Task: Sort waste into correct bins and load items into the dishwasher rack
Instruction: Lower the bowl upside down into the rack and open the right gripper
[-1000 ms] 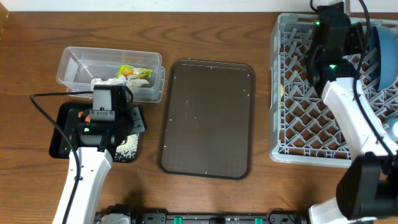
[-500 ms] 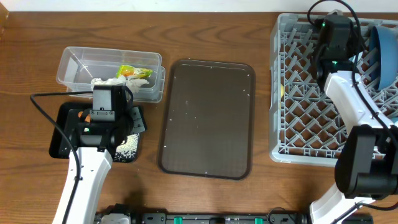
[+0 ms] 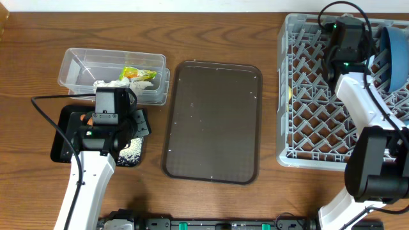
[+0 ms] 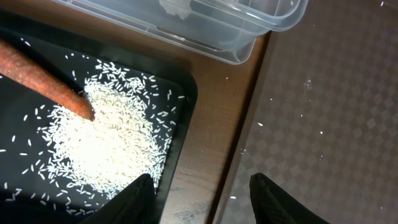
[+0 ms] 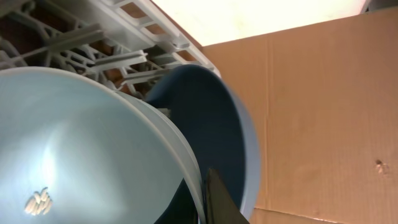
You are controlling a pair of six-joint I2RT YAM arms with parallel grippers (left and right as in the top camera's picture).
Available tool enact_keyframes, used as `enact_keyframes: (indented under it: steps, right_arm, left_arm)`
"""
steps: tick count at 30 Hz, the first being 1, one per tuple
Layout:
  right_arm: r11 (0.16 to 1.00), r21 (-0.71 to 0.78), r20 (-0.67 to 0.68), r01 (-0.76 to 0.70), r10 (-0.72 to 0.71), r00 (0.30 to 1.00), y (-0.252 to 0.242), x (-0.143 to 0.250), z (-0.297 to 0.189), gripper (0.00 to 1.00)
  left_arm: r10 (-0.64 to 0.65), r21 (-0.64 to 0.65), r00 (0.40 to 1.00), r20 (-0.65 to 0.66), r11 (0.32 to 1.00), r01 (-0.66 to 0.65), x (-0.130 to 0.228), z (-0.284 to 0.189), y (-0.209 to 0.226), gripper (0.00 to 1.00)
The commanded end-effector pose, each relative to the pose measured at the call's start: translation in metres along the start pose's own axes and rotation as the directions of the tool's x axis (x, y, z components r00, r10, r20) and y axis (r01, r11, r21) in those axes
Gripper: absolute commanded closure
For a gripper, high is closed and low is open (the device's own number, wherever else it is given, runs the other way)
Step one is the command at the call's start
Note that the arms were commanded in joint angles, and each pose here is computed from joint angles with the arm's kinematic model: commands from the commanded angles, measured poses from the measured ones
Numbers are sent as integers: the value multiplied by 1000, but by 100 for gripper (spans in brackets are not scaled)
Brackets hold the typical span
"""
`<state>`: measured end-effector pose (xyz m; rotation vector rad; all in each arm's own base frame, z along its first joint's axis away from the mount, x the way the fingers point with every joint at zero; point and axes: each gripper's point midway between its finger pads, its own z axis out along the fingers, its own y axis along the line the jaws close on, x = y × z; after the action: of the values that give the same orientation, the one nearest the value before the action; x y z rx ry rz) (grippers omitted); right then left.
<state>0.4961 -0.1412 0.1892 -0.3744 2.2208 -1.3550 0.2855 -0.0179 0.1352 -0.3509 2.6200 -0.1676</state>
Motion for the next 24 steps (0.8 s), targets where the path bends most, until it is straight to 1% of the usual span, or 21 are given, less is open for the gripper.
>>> enact_keyframes:
  steps: [1, 4, 11, 15, 18, 24]
  right_arm:
    - [999, 22, -63, -30, 31, 998, 14, 8, 6, 99]
    - [999, 29, -82, -35, 37, 996, 19, 11, 6, 99]
    - [1000, 12, -49, -10, 11, 999, 32, -3, -7, 99]
    - [999, -15, -42, 32, -32, 999, 44, -7, -16, 99]
    - [996, -46, -51, 80, -83, 995, 55, -5, -23, 98]
    - [993, -93, -80, 76, -84, 993, 73, 3, -34, 97]
  left_arm:
    - [-1, -11, 1000, 13, 1000, 2, -3, -2, 2, 48]
    - [-1, -11, 1000, 13, 1000, 2, -3, -2, 2, 48]
    - [-1, -11, 1000, 13, 1000, 2, -3, -2, 2, 48]
    - [-1, -11, 1000, 13, 1000, 2, -3, -2, 2, 48]
    - [-1, -11, 1000, 13, 1000, 2, -3, -2, 2, 48]
    - [-1, -11, 1000, 13, 1000, 2, -3, -2, 2, 48]
